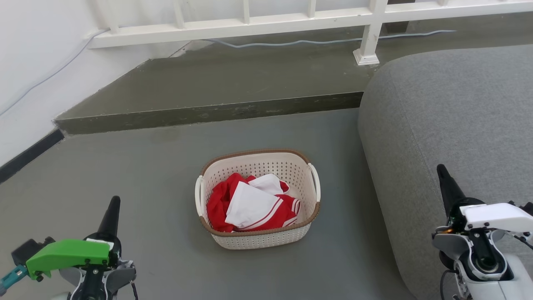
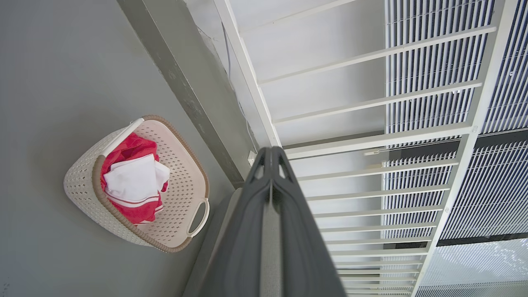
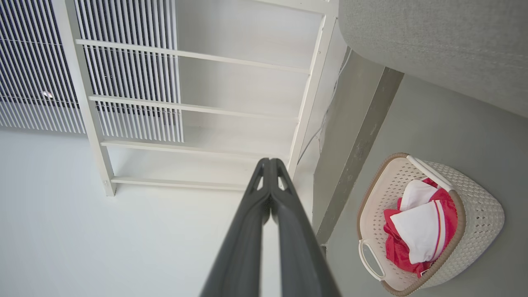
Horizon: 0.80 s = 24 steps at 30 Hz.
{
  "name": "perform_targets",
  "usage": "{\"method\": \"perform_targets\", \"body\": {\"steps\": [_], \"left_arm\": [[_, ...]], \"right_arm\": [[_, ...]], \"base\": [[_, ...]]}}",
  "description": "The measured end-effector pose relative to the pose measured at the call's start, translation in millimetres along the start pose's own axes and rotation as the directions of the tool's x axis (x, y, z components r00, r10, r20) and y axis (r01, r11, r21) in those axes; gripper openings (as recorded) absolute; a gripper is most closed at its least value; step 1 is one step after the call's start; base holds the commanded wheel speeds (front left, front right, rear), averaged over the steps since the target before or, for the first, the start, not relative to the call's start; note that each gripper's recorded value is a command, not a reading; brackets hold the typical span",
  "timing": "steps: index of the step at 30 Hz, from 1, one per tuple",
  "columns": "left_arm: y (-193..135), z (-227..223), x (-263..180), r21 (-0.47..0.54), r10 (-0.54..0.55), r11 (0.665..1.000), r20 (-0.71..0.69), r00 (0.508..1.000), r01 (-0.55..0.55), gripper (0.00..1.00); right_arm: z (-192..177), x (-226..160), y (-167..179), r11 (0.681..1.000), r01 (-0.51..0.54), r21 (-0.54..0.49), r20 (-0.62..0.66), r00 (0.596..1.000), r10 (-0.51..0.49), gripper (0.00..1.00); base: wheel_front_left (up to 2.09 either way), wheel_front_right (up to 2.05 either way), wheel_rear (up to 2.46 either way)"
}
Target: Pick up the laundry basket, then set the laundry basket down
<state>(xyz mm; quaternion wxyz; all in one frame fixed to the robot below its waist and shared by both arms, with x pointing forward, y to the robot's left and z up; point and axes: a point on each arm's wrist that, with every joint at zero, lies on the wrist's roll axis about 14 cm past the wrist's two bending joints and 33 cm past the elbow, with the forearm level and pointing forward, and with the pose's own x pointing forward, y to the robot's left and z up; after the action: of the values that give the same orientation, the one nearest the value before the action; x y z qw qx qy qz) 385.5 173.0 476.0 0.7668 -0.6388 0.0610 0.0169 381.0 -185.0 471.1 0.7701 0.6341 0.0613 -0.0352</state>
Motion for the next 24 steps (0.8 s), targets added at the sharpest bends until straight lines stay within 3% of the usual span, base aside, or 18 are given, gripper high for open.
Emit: {"method": "perform_targets", "body": {"steps": [16, 24], "left_arm": [[-10.6, 15.3, -1.4, -0.165, -0.047, 0.985, 0.028, 0.998, 0.051, 0.00], [-12.3, 16.6, -1.6, -0.188, -0.056, 0.980, 0.032, 0.998, 0.061, 0.00]], "right_arm": [[21.0, -1.5, 8.4, 0.980, -0.056, 0.189, 0.057, 0.997, 0.046, 0.00], [22.1, -1.7, 10.0, 0.977, -0.066, 0.202, 0.060, 0.997, 0.055, 0.00]], "base": [[0.00, 0.00, 0.00], [0.00, 0.00, 0.00]]}}
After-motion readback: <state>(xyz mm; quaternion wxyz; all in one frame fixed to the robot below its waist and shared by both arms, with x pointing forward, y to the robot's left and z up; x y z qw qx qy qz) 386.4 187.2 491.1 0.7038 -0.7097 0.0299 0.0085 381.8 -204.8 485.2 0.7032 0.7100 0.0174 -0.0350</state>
